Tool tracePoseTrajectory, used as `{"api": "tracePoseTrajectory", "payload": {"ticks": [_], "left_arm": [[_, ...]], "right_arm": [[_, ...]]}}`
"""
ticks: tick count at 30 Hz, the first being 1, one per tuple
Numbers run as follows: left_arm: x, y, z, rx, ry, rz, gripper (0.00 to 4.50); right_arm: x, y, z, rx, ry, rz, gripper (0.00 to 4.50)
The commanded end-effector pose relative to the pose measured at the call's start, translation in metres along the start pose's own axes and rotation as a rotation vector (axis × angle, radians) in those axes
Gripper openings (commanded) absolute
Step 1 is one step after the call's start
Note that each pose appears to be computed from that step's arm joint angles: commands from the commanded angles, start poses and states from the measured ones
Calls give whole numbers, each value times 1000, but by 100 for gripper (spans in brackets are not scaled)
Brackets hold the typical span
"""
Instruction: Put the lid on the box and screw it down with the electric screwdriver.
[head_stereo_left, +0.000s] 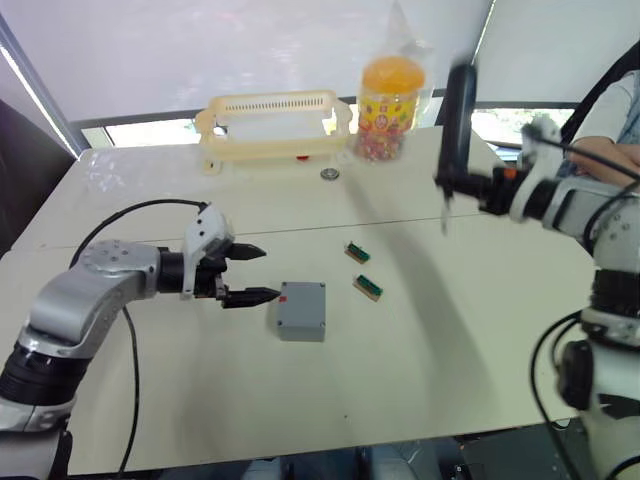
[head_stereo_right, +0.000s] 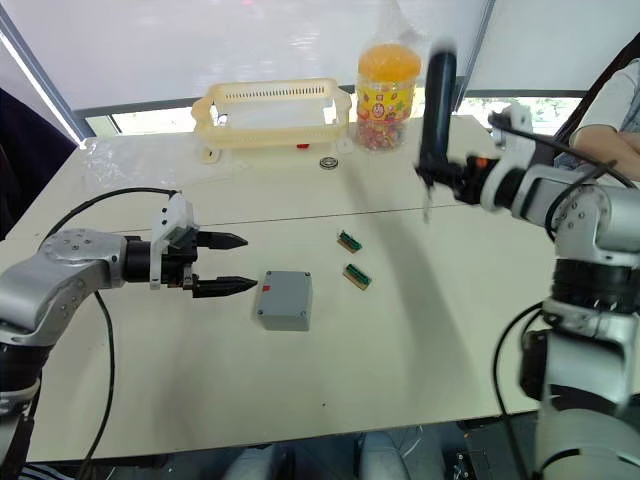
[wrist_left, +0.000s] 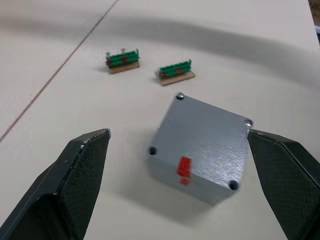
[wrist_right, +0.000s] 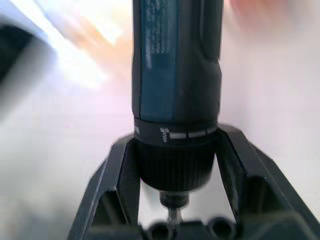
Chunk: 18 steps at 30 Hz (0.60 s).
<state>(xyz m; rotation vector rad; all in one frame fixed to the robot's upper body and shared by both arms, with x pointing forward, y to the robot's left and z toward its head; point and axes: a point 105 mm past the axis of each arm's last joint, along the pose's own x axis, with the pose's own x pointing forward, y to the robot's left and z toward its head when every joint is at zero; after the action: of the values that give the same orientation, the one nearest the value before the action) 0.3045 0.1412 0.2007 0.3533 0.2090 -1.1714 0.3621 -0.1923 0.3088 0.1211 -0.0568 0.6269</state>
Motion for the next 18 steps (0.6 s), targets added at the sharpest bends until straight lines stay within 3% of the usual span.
{"api": "tracePoseTrajectory", "payload": {"ticks": [1,6,7,10,16,18], "left_arm": [[4,6,3,52,12,-20,450],[18,12,7,96,-9,-37,450],[19,11,8,101,-19,-41,425],[22,6,10,107,-36,-60,322],[37,-7,-5,94,-20,-102,12],[44,-7,-7,80,-27,-91,4]], "right_arm": [[-5,37,21,-116,-327,3,177],[8,94,-27,-132,-417,141,177],[9,98,-35,-114,-415,142,177],[13,107,-51,-57,-412,140,177],[20,130,-79,-64,-384,192,177],[21,138,-88,-66,-365,219,177]]}}
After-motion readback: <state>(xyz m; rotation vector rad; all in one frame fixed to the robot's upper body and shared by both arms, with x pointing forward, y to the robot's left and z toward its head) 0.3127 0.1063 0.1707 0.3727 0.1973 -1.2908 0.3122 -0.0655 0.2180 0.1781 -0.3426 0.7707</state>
